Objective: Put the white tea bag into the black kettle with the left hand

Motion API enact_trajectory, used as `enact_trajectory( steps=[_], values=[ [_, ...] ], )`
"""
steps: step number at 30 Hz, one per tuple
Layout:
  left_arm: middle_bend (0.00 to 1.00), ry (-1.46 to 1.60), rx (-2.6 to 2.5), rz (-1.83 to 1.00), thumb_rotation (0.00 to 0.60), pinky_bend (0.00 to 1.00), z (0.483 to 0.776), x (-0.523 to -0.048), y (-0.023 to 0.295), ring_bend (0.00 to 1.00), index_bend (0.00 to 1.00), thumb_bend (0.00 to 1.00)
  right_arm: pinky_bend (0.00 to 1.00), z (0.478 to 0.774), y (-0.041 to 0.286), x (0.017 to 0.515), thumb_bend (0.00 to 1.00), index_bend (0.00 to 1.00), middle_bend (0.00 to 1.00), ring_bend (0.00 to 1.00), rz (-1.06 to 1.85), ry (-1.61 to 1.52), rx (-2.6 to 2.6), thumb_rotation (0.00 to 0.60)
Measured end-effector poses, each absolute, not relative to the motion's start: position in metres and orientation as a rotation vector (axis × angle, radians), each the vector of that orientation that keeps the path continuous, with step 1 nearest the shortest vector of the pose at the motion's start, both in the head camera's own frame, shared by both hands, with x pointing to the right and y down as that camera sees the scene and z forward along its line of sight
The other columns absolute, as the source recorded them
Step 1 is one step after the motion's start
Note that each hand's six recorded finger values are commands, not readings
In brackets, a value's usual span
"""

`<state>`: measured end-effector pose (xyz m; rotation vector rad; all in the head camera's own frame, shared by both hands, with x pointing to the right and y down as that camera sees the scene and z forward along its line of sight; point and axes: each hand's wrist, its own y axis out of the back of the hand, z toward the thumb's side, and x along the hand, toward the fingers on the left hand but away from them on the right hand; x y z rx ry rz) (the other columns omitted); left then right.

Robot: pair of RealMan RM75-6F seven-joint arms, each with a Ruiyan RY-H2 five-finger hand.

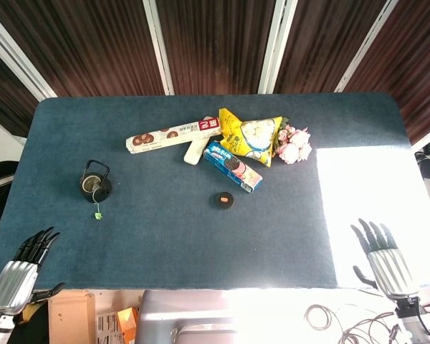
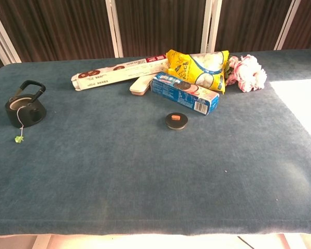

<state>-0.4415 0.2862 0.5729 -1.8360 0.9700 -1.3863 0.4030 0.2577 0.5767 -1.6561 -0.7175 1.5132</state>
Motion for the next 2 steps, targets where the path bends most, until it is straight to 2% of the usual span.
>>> enact_trajectory(
  steps=[2],
  values=[
    [0.0,0.961,-1.83,-1.39,0.6,0.11,0.5716,-0.4414,0.2868,0.0,0.03,0.0,0.0,0.5767,0.2587,0.4028,0.24,0.0,0.0,0.0,1.512,-0.713,-1.657,0.6]
  ],
)
